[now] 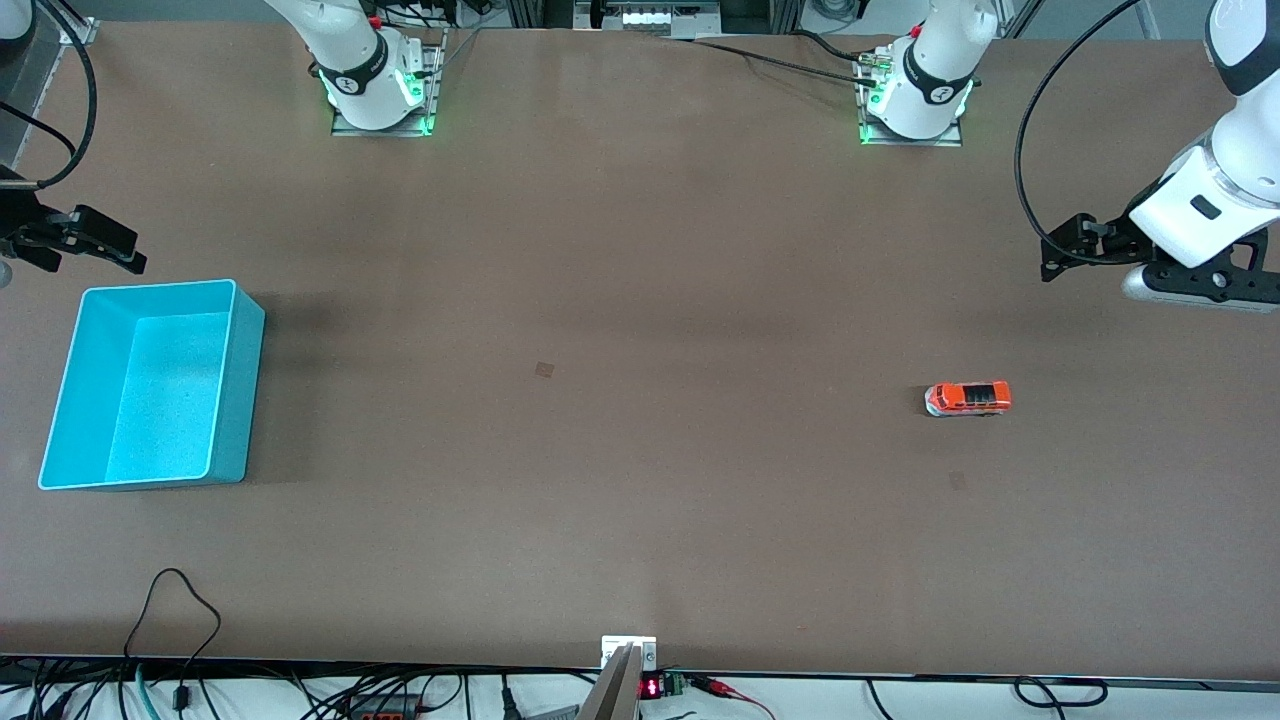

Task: Wind up bus and store in blue box
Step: 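Move the left gripper down over the orange toy bus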

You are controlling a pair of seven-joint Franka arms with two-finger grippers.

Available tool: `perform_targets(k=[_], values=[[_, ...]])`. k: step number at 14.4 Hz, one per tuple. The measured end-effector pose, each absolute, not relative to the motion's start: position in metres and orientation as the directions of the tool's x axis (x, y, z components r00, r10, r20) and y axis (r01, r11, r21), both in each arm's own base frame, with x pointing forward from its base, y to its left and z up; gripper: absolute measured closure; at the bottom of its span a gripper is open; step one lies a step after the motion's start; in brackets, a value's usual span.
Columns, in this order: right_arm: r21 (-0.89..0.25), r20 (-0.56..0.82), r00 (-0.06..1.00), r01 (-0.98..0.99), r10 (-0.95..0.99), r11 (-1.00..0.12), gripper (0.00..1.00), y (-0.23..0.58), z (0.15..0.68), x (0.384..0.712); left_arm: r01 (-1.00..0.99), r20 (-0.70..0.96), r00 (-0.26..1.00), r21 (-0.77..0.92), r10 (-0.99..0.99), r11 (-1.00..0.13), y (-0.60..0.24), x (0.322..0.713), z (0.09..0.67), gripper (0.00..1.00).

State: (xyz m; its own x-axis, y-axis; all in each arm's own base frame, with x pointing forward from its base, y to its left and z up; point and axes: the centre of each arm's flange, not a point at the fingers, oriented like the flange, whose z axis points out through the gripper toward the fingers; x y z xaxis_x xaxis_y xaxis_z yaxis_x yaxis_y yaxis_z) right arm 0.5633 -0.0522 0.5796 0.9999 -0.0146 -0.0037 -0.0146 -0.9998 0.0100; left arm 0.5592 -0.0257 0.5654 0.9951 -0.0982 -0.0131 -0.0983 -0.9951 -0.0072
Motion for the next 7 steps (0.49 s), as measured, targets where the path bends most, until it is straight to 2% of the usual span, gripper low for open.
perform_targets(k=[7], values=[[0.009, -0.014, 1.000, -0.012, -0.012, -1.000, 0.00, -0.0507, 0.5789, 0.5622, -0.093, -0.024, 0.995, -0.006, -0.093, -0.996, -0.0231, 0.5581, 0.5644, 0.00]])
